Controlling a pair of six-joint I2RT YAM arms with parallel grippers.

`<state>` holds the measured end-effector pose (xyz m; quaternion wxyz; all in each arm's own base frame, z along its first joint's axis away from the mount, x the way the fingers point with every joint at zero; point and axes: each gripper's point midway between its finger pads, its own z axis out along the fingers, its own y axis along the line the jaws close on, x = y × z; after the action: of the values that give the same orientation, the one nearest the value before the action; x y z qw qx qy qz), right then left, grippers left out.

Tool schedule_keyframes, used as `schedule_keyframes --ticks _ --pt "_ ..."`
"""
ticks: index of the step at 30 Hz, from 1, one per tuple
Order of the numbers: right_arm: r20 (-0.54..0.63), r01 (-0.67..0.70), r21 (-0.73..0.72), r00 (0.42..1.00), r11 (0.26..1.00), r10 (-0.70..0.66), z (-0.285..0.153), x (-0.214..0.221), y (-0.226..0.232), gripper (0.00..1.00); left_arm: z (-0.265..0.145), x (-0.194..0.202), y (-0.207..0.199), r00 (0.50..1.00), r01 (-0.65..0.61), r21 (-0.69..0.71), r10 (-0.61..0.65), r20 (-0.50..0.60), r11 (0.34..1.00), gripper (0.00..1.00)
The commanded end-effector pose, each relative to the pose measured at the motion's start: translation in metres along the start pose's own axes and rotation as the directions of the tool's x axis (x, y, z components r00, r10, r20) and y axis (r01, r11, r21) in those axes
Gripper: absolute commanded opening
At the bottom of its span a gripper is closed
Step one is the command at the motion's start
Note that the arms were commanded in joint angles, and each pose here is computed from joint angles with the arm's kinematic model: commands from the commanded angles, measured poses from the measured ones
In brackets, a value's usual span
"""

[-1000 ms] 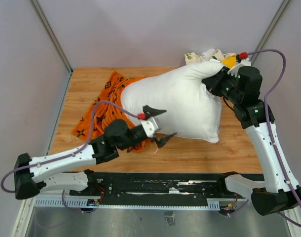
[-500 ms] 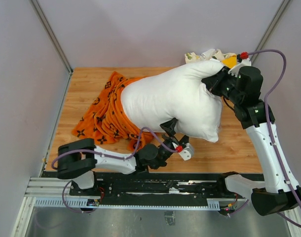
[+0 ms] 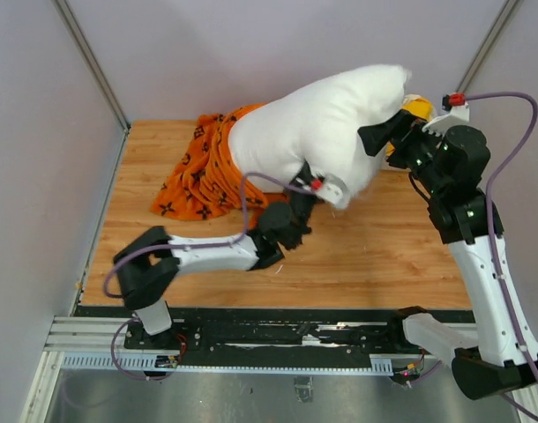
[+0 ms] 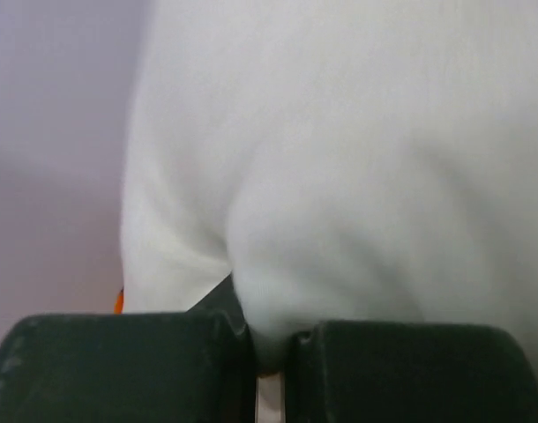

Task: Remove the pillowcase from the pillow
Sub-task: Remove the pillow from the pillowcase.

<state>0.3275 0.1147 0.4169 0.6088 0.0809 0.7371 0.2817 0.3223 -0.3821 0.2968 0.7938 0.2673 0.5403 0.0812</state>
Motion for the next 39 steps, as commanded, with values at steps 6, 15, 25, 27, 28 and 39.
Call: schedule_keyframes --ticks 6,15,25,27,28,39 --pt "0.11 0.065 0.091 0.991 0.994 -0.075 -0.037 -0.009 -0.023 0.98 0.004 -0.096 0.278 0.708 0.701 -0.158 -0.654 0.266 0.695 0.0" --pt "-0.051 -0.115 -0.116 0.993 0.987 0.109 0.027 0.092 -0.02 0.99 -0.018 -0.171 0.335 0.608 0.768 -0.054 -0.7 0.375 0.639 0.0" --pt "-0.328 -0.13 -0.169 0.942 0.977 0.068 0.089 0.198 0.033 0.99 -0.037 -0.239 0.378 0.524 0.782 0.063 -0.707 0.475 0.621 0.0" --pt "-0.369 -0.138 -0.207 0.928 0.969 0.054 0.092 0.213 0.05 0.97 -0.04 -0.244 0.383 0.517 0.782 0.068 -0.706 0.484 0.62 0.0" --pt "-0.381 -0.139 -0.221 0.923 0.965 0.046 0.091 0.218 0.058 0.96 -0.04 -0.244 0.385 0.518 0.783 0.06 -0.703 0.488 0.619 0.0" --pt "-0.08 0.17 -0.204 0.979 0.964 -0.189 0.02 0.119 0.074 0.99 -0.002 -0.184 0.394 0.724 0.681 -0.341 -0.526 0.446 0.648 0.0"
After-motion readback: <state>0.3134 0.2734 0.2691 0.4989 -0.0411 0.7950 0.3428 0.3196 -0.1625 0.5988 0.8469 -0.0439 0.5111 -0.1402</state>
